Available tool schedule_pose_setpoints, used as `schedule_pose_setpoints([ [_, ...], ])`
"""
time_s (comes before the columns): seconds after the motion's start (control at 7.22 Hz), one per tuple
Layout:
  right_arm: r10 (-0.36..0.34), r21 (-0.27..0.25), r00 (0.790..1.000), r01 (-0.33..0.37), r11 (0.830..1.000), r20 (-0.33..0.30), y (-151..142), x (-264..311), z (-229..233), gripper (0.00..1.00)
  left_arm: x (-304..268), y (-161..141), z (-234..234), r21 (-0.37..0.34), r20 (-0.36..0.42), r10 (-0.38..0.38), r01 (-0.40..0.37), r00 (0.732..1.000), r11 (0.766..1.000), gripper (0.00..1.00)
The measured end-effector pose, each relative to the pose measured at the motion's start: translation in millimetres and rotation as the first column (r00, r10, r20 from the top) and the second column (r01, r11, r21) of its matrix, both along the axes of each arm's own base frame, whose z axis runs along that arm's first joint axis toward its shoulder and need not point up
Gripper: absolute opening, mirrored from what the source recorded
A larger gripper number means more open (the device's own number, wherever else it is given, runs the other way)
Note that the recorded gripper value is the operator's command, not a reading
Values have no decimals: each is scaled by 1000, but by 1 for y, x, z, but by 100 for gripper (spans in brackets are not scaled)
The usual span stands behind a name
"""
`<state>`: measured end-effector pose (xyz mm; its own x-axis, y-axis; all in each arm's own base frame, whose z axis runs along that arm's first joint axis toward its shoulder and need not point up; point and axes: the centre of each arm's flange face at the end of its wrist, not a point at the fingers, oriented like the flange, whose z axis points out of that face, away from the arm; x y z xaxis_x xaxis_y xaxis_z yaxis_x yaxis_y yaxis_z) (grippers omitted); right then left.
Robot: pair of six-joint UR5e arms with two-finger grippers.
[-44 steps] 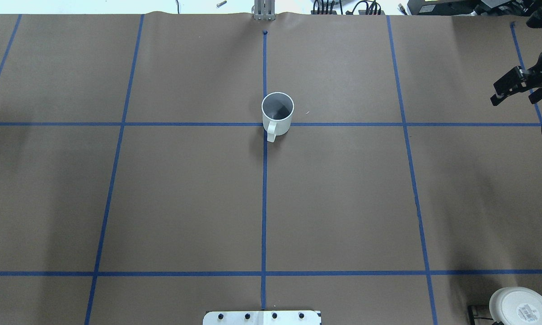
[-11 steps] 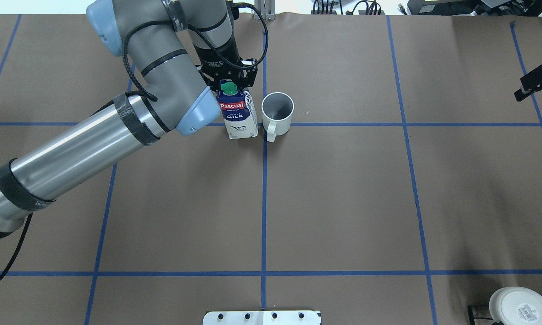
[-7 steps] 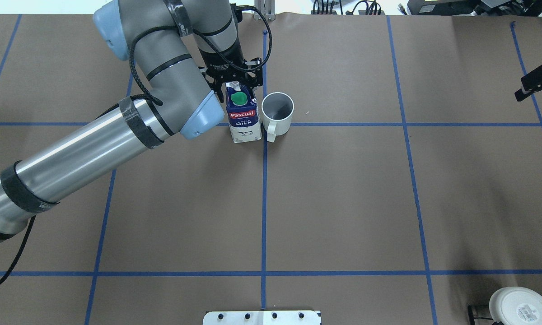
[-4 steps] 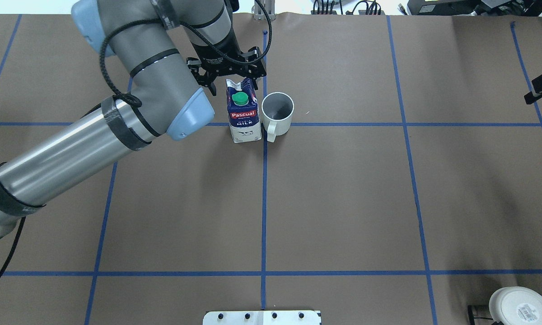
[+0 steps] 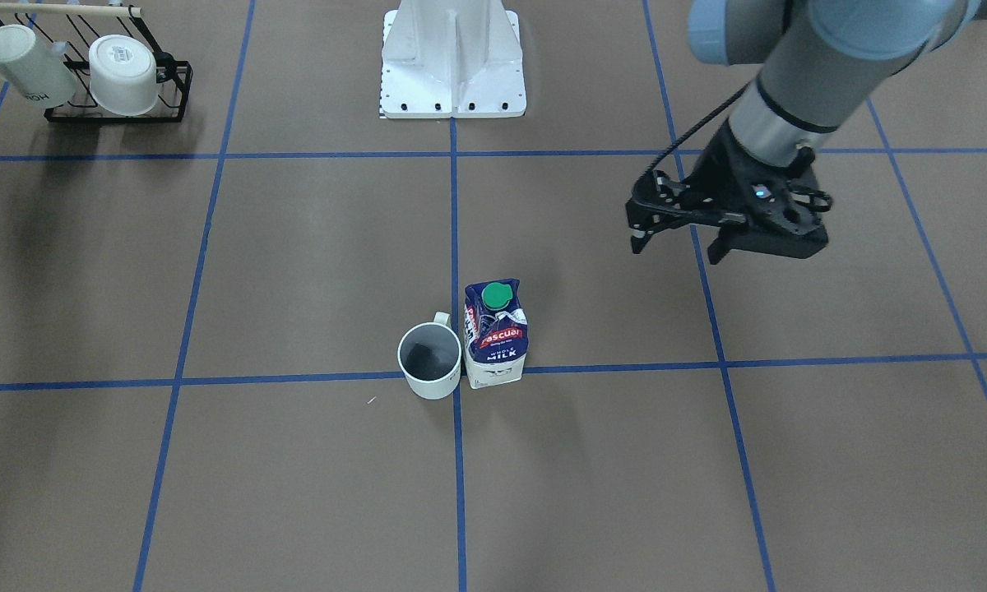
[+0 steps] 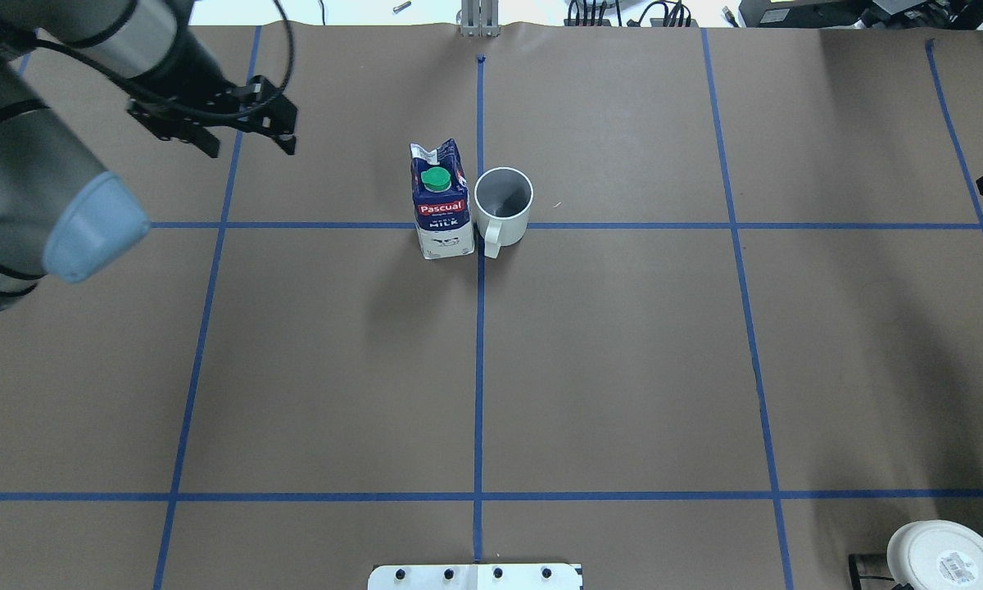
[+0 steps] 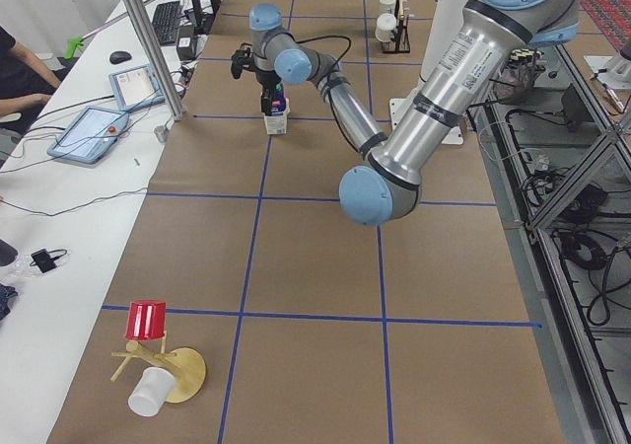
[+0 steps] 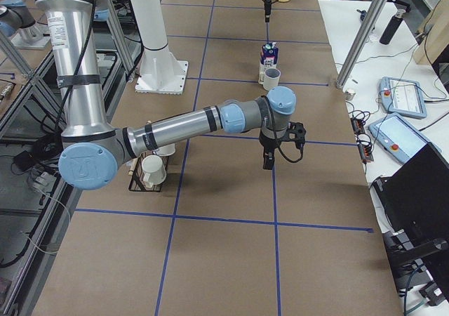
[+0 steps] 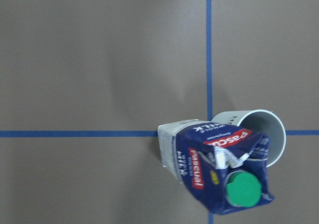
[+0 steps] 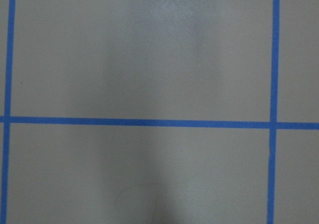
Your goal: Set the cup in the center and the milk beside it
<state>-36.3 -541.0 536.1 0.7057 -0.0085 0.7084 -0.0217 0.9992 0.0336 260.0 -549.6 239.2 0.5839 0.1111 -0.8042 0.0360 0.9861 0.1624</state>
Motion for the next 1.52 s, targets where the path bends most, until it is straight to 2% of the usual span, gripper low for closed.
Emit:
schedule_pose_setpoints([
  [0.14,24,3,1000,-24,1000,-9,-1,19,9,100,-41,-1,52,56,50,28,-31,998,998,99],
  [0.28,42,-2,999,-42,999,-14,1,46,19,100,-90,3,120,143,115,80,-96,990,985,98],
  [0.42,37,-23,999,-38,999,-19,7,70,27,100,-142,7,189,171,162,95,-123,982,978,99],
  [0.55,31,-54,999,-32,998,-23,12,86,31,100,-185,8,246,135,174,85,-109,981,985,99],
  [0.83,30,-93,999,-33,995,-24,21,99,38,100,-235,23,322,32,170,56,-62,984,998,99],
  [0.97,30,-109,999,-33,993,-23,28,101,45,100,-248,32,345,2,173,50,-51,984,999,99],
  [1.25,30,-129,999,-32,991,-19,39,101,57,100,-284,51,383,10,198,72,-75,978,997,99],
  [1.52,30,-140,999,-32,990,-19,43,101,64,100,-312,52,390,-1,204,72,-73,976,997,99],
])
